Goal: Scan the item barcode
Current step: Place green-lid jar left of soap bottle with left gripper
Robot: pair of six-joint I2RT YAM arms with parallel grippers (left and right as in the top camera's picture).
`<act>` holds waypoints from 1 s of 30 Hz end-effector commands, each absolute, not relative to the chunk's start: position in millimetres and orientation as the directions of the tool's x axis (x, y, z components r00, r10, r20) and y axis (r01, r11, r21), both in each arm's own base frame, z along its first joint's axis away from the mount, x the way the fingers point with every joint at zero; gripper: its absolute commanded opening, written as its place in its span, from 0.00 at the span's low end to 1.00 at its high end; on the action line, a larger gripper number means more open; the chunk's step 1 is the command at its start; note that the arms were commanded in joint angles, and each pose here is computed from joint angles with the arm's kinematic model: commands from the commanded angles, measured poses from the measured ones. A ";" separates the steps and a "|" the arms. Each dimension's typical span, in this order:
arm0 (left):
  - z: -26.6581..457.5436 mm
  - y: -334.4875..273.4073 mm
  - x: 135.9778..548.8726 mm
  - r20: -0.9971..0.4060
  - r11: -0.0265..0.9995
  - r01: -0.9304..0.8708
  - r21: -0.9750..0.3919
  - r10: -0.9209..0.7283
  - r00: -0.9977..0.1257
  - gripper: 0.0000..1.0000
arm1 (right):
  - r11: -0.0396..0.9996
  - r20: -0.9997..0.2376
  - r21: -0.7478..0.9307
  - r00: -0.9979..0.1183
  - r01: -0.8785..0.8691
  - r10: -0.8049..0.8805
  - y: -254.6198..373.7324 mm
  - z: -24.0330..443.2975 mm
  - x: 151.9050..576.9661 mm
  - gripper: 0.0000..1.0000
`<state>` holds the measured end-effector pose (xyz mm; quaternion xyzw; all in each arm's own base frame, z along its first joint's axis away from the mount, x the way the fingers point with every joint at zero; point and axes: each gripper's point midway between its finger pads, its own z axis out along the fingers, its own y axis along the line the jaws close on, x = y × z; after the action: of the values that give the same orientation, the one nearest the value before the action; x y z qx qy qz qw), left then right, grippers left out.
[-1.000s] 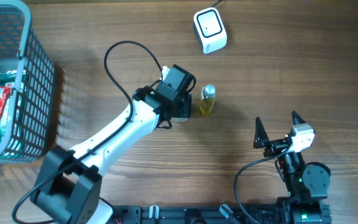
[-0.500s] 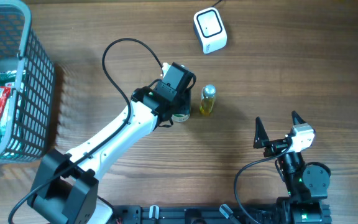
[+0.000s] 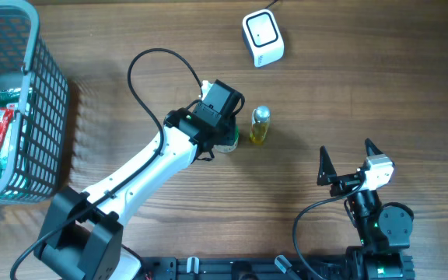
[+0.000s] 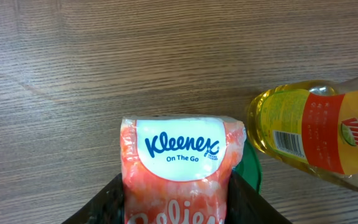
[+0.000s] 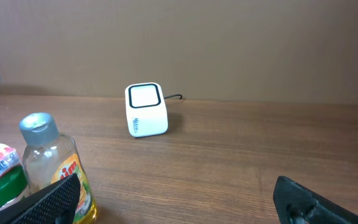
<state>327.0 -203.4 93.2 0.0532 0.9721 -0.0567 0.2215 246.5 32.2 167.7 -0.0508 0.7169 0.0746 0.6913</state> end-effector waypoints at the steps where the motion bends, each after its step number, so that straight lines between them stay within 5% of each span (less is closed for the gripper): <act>1: 101.8 -191.2 331.5 -0.464 0.992 0.107 -0.066 0.065 -0.884 0.41 | 0.985 -0.999 0.032 -0.034 -0.170 0.027 30.7 168.5 246.7 1.00; 19: 103.3 -161.4 334.8 -0.402 0.990 0.029 -0.135 -0.028 -0.915 0.36 | 0.985 -0.999 0.032 -0.034 -0.170 0.027 30.7 168.5 246.7 1.00; 30: 149.1 -125.6 360.7 -0.559 0.992 -0.031 -0.122 -0.094 -0.824 0.36 | 0.985 -0.999 0.033 -0.034 -0.170 0.027 30.7 168.5 246.7 1.00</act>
<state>353.4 -149.6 145.8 -0.0265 0.9557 -0.0865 0.2799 246.5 32.2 167.7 -0.0508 0.7169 0.0746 0.6913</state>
